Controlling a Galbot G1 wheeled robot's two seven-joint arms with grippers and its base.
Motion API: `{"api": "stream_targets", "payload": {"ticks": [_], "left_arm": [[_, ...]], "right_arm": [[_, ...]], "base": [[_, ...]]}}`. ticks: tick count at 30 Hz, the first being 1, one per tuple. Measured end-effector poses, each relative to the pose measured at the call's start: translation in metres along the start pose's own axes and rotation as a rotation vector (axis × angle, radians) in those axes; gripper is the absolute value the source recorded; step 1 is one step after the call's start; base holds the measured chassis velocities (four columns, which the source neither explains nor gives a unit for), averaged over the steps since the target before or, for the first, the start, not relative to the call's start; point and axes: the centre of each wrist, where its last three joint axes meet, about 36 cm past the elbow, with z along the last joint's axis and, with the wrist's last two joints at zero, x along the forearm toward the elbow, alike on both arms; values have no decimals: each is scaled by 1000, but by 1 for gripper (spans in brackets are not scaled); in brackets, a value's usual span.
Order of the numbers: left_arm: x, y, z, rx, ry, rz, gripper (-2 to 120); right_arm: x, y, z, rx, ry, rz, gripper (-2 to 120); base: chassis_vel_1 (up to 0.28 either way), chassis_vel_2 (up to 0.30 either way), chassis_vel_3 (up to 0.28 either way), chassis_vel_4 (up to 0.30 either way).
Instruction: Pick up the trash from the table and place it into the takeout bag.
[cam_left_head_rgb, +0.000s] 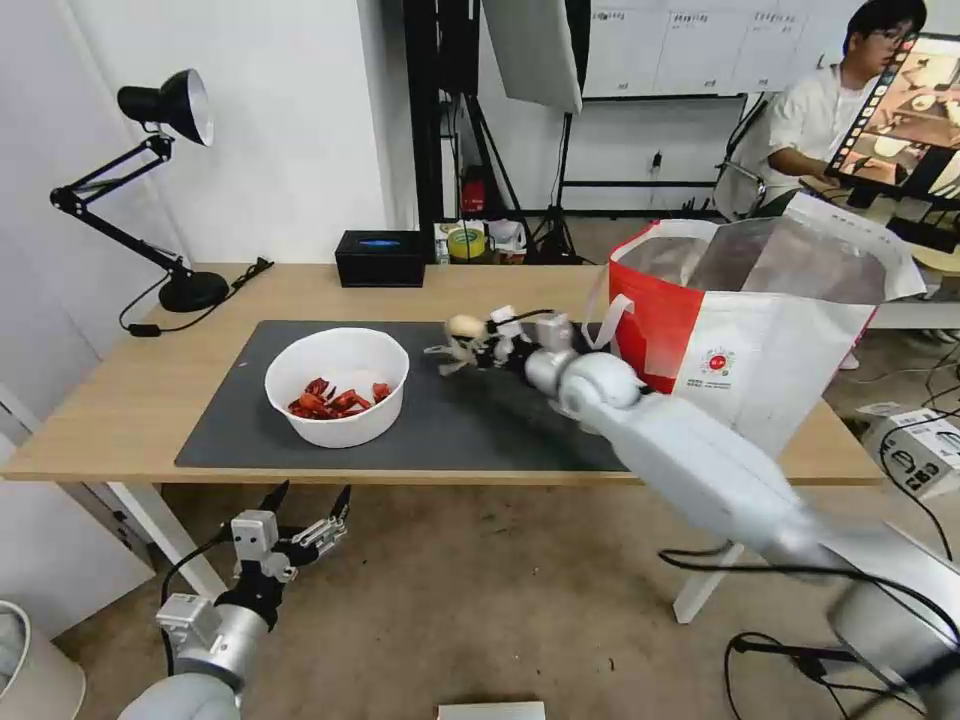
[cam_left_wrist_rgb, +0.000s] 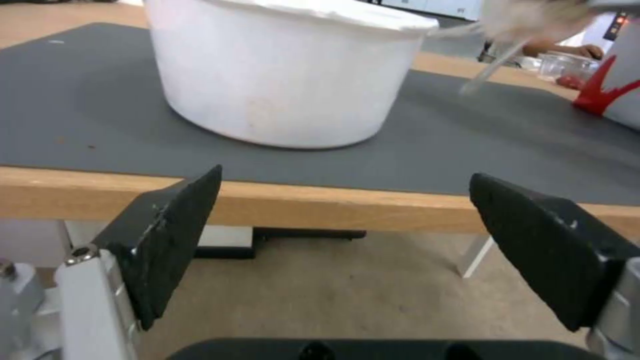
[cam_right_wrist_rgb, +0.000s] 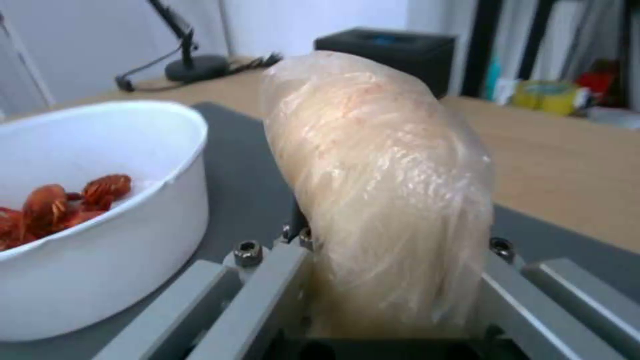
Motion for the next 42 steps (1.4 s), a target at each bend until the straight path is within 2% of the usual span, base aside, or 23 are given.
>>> {"api": "stream_targets", "payload": {"ticks": [2,3,8,12,15,16,19,23,27,31,34,35,42], "left_arm": [[0,-3,2,-3,4,5,100],[0,-3,2,-3,4,5,100],[2,-8,3,-7,10,12,100],[3,-10,4,-9,13,15,100],[5,-12,3,-11,15,19,100],[5,-12,3,-11,15,19,100],[6,-13,3,-12,14,20,100],[7,-15,3,-12,15,23,100],[8,-19,3,-12,16,32,100],[8,-22,4,-11,17,37,100],[8,-25,5,-10,20,42,100],[8,-26,6,-10,20,45,100],[6,-32,9,-6,23,57,100]], "right_arm": [[28,0,-7,3,-44,9,7],[28,0,-7,3,-44,9,7],[77,7,-26,14,-133,8,7],[96,12,-38,13,-175,0,7],[122,21,-65,23,-261,7,7],[122,21,-65,23,-261,7,7],[141,23,-89,56,-359,56,7],[153,24,-103,77,-422,107,7],[171,18,-117,107,-507,226,7],[179,10,-118,114,-528,302,7],[189,-4,-113,110,-521,421,7],[194,-11,-111,114,-490,473,7],[217,-40,-100,130,-365,637,6]], "base": [[0,0,0,0],[0,0,0,0],[0,0,0,0],[0,0,0,0],[0,0,0,0],[0,0,0,0],[0,0,0,0],[0,0,0,0],[0,0,0,0],[0,0,0,0],[0,0,0,0],[0,0,0,0],[0,0,0,0]]}}
